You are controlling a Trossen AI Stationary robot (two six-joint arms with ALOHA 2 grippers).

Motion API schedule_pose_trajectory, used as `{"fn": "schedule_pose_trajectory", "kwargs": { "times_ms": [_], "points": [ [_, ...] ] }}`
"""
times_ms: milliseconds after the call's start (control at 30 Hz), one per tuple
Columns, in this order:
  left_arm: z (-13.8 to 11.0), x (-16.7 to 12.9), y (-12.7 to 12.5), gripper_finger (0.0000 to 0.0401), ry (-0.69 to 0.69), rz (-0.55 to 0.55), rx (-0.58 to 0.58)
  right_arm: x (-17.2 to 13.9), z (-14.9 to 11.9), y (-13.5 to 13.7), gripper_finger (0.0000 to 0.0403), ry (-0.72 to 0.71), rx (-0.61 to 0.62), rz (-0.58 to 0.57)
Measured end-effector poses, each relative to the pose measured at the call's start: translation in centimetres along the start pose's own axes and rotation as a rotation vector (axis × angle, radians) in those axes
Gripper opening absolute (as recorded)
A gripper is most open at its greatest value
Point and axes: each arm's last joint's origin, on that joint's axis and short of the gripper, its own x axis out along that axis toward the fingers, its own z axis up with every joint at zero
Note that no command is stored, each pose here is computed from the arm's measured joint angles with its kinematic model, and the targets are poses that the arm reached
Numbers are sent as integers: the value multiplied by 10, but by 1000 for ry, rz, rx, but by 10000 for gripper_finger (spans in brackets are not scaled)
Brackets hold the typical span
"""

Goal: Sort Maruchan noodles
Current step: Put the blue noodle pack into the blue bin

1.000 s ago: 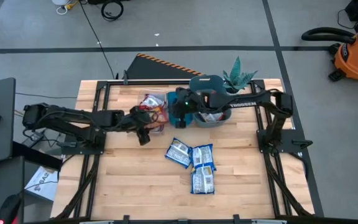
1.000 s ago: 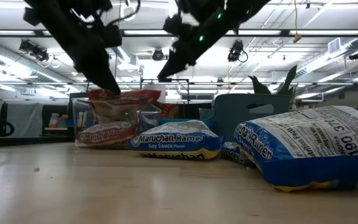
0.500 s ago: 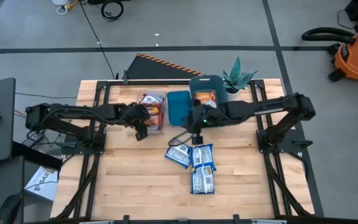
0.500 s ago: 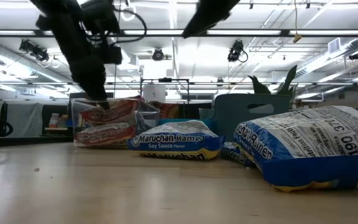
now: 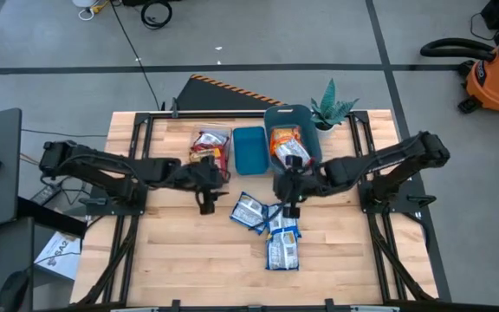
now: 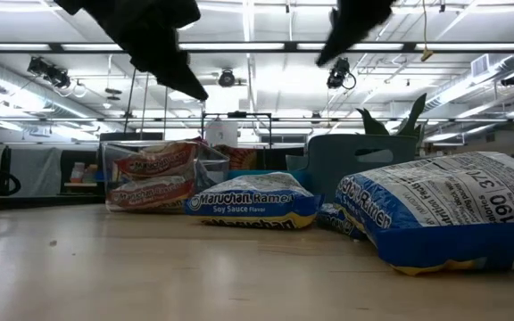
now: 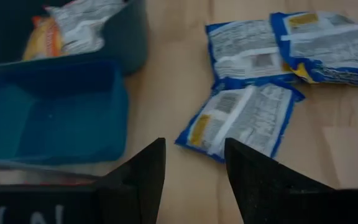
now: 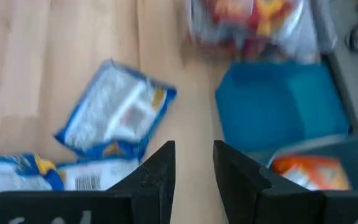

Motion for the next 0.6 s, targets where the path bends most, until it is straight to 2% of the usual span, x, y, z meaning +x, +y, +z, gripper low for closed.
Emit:
{"fn": "schedule_pose_trajectory", "kwargs": {
  "times_ms": [233, 367, 600],
  "points": [
    [0, 36, -26, 171, 52, -47, 20, 21, -42, 23, 114, 89, 87, -60],
    [5, 56, -39, 171, 139, -66, 90, 23, -55, 37, 114, 48, 101, -121],
    [19, 96, -50, 171, 182, -74, 209, 20, -73, 62, 114, -54, 54, -202]
  ]
}}
